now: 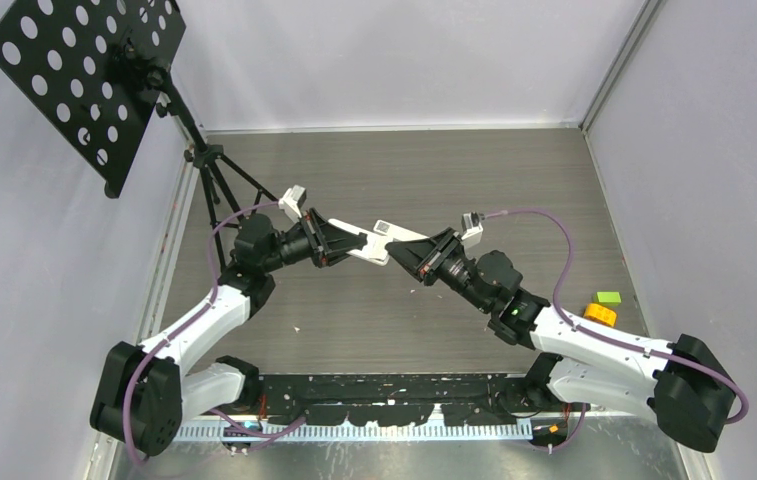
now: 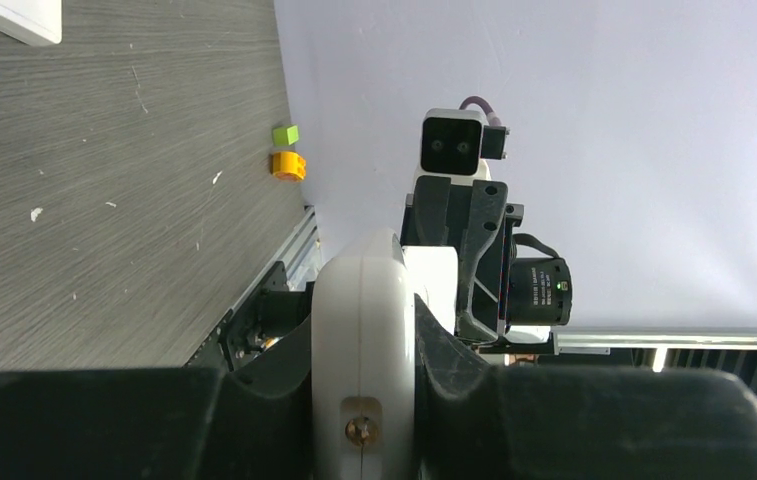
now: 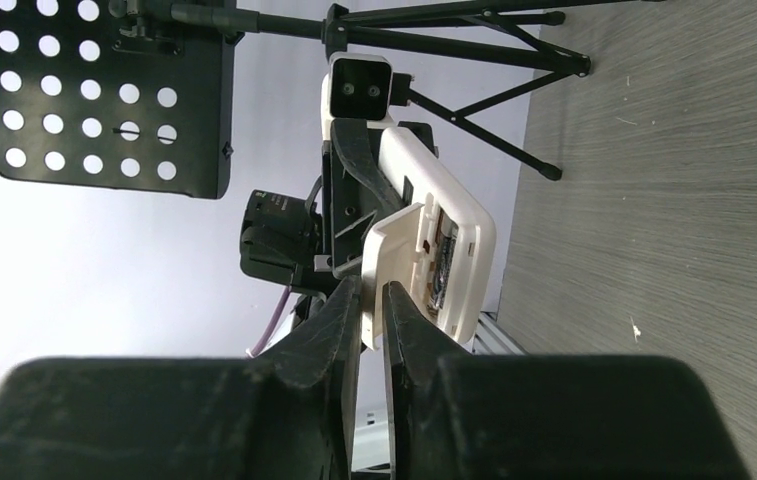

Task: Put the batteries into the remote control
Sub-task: Load the battery cover into the remote control.

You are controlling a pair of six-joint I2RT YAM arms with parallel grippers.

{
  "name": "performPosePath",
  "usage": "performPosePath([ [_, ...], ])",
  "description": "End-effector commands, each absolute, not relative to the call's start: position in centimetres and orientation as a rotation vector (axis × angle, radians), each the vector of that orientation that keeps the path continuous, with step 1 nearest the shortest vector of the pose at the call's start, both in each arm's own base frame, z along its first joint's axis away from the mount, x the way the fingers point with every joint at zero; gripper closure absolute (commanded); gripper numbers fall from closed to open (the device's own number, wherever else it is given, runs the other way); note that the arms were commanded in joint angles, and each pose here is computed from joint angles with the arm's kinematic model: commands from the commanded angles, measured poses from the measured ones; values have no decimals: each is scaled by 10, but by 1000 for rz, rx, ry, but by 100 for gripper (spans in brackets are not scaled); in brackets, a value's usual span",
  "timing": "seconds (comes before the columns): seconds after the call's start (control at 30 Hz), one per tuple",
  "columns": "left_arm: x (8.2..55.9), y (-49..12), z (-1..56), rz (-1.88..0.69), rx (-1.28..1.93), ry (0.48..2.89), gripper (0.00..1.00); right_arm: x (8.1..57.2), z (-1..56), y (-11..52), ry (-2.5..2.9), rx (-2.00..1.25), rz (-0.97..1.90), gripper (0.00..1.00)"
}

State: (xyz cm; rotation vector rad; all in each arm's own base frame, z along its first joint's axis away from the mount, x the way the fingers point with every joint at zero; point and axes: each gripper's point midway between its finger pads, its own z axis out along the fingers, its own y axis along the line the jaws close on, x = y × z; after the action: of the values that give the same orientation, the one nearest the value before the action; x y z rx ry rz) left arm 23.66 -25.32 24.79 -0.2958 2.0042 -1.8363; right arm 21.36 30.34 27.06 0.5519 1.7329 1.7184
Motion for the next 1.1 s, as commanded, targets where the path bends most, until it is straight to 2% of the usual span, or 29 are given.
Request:
performPosePath([
  [0.0,226,-255,279,-1893,-149,1889,100,219,250,301,1782,593,1639,81],
  [0.33,232,-256,275,-1875,-170,1898,100,220,246,295,1793,604,1598,80],
  [0.67,238,-257,272,-1873,-189,1903,100,222,239,292,1802,614,1561,95],
  [0.87,237,-257,278,-1902,-190,1885,100,228,238,304,1804,629,1595,99],
  [1.07,235,-257,277,-1916,-196,1884,100,236,236,315,1799,650,1623,100],
])
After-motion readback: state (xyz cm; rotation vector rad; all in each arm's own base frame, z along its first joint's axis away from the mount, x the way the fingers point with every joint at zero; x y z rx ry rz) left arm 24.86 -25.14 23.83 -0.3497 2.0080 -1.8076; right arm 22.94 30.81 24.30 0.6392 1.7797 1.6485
